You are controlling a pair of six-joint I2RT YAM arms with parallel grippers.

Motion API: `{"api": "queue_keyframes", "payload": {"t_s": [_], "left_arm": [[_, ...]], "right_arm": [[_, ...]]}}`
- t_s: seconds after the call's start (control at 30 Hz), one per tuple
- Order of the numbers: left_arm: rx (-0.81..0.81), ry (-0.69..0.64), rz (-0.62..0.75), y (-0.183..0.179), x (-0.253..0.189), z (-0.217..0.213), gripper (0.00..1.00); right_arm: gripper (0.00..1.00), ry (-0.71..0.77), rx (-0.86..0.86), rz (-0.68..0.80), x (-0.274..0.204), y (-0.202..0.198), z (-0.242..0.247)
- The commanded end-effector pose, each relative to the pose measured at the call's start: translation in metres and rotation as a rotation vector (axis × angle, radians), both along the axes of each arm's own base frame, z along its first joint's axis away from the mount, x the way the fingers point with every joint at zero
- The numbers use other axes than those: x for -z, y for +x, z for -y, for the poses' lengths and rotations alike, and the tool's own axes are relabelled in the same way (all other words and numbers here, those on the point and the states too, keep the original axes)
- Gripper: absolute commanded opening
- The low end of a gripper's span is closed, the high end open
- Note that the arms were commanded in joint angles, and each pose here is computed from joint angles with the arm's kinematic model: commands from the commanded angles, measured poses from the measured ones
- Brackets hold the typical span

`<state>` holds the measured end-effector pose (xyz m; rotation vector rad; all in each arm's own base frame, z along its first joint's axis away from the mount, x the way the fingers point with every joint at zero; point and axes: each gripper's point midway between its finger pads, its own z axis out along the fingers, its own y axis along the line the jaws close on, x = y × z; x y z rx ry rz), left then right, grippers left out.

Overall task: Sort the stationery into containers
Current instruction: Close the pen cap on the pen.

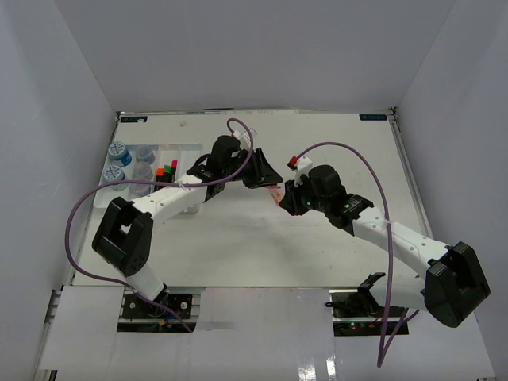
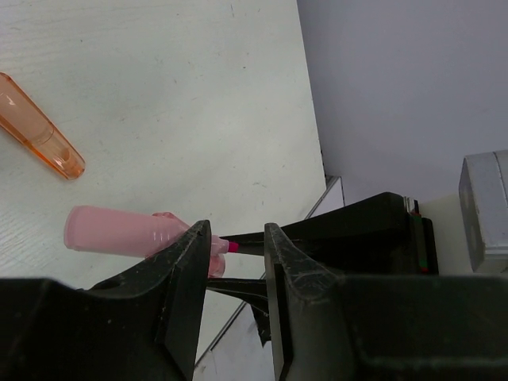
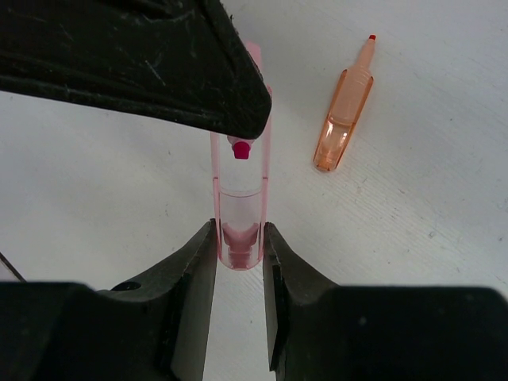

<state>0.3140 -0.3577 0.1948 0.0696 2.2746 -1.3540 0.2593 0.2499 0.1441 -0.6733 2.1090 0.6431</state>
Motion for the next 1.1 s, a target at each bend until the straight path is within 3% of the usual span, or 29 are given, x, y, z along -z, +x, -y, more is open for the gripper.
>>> {"api": "queue_keyframes", "payload": {"t_s": [0.0,0.57,0.9,1.07], "left_arm": [[0.021,-0.035,0.065,-0.009,-0.027,0.002,0.43],[0.005,0.067,0.013,-0.016,-0.001,0.001,0.39],[-0.017,0.086,0.040,-0.010,-0.013,-0.001,0.38],[-0.098,0.060,0.132,-0.006,-0.059,-0.015,0.40]], "right_arm": [[0.27,0.038,0.010,0.044,-0.007,0.005,-0.004],[0.26,0.063,0.033,0.086,-0.009,0.014,-0.006],[0.26,0.073,0.032,0.096,-0.004,0.013,-0.006],[0.26,0.065,0.035,0.108,-0.001,0.011,-0.002]]}}
